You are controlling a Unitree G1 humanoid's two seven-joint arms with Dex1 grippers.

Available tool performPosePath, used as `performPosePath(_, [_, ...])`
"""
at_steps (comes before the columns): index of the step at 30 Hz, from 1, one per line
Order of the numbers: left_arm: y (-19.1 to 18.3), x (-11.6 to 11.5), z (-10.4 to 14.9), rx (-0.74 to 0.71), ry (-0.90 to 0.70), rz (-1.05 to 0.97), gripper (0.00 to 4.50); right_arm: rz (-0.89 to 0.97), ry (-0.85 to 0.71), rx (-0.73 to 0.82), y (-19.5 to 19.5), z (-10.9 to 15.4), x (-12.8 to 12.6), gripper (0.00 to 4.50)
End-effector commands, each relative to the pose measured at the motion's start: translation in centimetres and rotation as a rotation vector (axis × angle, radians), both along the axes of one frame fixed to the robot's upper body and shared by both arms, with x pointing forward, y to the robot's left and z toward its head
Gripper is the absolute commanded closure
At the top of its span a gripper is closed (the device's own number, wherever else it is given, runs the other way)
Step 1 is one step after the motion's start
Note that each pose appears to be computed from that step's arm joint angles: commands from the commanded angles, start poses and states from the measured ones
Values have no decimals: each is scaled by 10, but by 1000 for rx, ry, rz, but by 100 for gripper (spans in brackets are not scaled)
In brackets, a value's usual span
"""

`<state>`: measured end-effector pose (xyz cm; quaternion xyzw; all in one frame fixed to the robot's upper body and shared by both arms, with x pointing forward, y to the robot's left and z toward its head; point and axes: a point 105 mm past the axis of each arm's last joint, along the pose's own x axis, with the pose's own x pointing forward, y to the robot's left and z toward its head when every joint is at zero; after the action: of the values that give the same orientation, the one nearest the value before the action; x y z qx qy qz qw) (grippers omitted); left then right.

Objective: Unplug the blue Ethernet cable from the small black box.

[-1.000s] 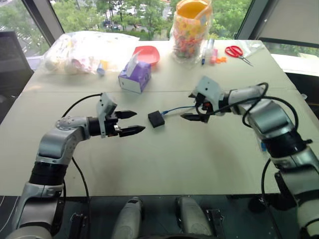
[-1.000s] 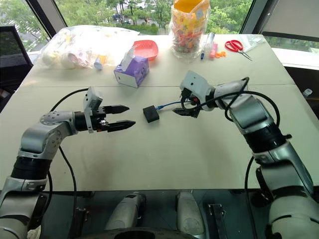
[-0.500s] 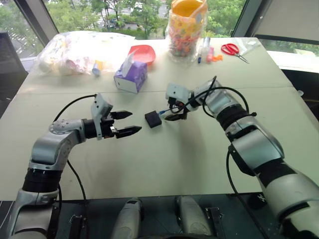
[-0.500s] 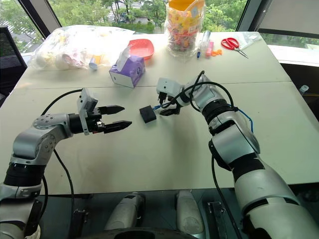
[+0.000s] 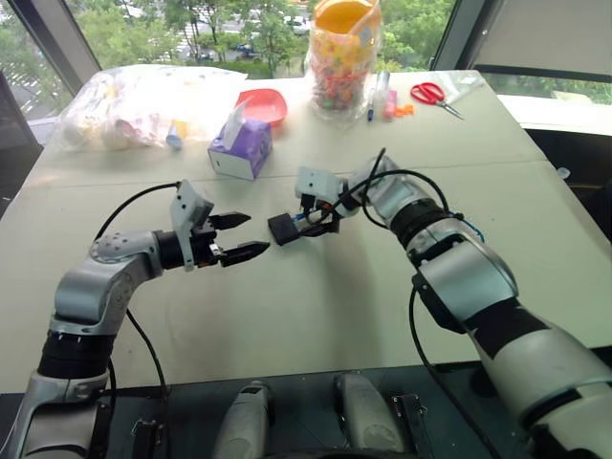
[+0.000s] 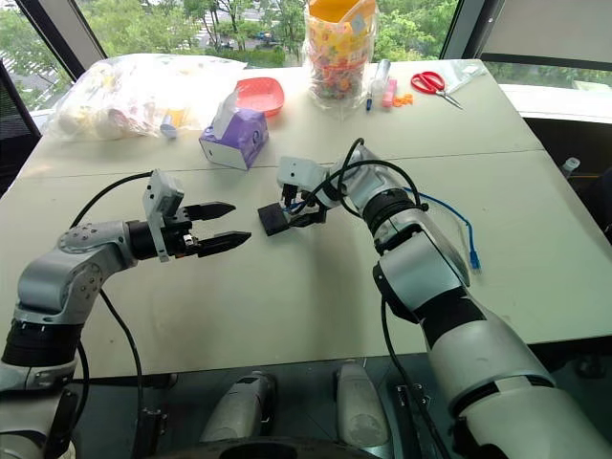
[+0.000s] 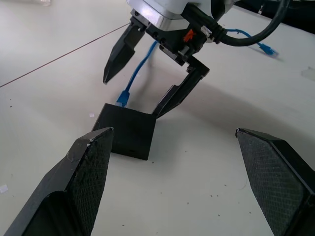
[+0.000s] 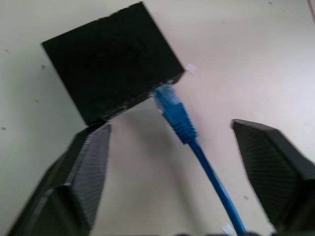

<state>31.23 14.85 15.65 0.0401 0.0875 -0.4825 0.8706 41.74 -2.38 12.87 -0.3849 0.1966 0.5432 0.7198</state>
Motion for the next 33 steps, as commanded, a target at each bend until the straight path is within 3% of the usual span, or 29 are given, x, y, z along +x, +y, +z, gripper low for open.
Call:
performPosePath(1, [2, -2, 13, -10, -51, 6, 31, 27, -13, -1, 10, 3, -2, 231])
performPosePath(5, [2, -2, 13, -11, -51, 12, 31, 28, -10, -8, 10, -2, -3, 446])
performPosePath(9, [2, -1, 11, -6, -44, 10, 31, 16, -70, -28, 0, -1, 3, 446])
performPosePath(14, [-2, 6, 12, -11, -31, -15, 31, 32, -490, 60, -21, 43, 14, 446])
performPosePath(16, [-7, 11, 15, -29, -18, -48, 31, 57, -668, 78, -36, 61, -2, 446])
performPosePath(20, [-18, 16, 21, -55, 13, -119, 31, 68, -862, 84, -50, 78, -39, 446])
performPosePath(27, [-41, 13, 34, -118, 114, -314, 31, 147, -1028, 105, -37, 83, -91, 446])
performPosePath(33, [-47, 17, 39, -136, 122, -352, 31, 147, -1043, 67, -39, 81, -93, 446])
